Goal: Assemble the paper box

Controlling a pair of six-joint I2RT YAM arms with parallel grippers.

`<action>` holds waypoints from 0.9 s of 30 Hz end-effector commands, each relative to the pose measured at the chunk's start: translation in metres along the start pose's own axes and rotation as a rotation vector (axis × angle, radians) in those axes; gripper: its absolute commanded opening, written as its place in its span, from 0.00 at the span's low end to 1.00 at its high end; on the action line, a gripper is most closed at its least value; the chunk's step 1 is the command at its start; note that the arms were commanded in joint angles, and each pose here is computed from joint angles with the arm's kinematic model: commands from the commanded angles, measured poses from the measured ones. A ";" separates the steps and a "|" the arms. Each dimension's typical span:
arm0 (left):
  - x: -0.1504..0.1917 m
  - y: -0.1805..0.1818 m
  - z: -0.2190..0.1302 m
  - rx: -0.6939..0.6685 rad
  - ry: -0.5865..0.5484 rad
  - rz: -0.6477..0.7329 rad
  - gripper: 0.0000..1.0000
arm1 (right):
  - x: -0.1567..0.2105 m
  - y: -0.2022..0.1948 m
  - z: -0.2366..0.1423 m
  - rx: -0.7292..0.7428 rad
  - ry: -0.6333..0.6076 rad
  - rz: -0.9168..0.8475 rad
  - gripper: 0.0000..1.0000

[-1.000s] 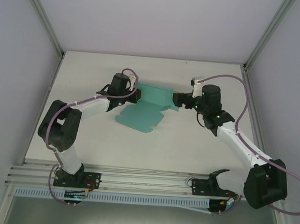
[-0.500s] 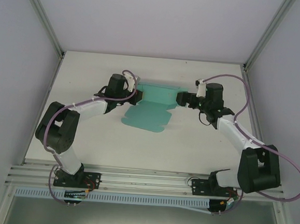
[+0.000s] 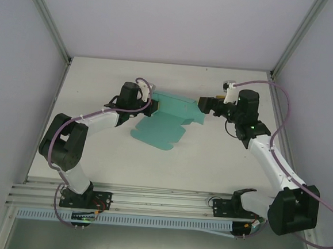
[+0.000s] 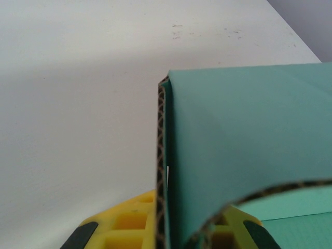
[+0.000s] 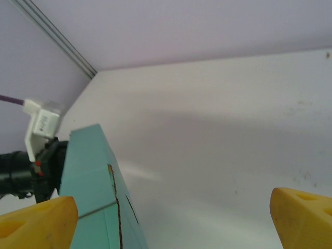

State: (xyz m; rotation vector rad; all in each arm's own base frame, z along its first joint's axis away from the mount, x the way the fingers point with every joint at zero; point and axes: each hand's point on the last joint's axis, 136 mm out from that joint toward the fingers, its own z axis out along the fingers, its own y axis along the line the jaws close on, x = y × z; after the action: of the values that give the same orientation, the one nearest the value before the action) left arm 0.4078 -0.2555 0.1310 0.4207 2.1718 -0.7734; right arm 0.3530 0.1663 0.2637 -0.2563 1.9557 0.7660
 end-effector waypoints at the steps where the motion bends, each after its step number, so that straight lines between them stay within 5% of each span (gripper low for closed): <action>1: -0.015 -0.008 -0.002 0.018 -0.026 0.026 0.00 | -0.018 -0.002 0.006 0.014 -0.038 -0.014 0.96; 15: -0.012 -0.008 0.006 0.032 -0.005 -0.042 0.00 | 0.054 0.002 0.070 0.024 0.194 -0.075 0.96; 23: -0.008 -0.002 0.010 0.011 -0.001 -0.055 0.00 | 0.023 -0.025 0.086 0.320 -0.106 -0.039 0.99; 27: -0.008 0.007 0.009 -0.044 -0.003 -0.061 0.00 | 0.020 -0.026 0.073 0.385 -0.161 -0.021 0.99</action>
State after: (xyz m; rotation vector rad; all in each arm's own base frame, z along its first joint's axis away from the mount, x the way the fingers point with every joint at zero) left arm 0.4205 -0.2443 0.1154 0.3100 2.2345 -0.7250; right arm 0.4000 0.2111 0.1865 -0.1461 2.0248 0.4394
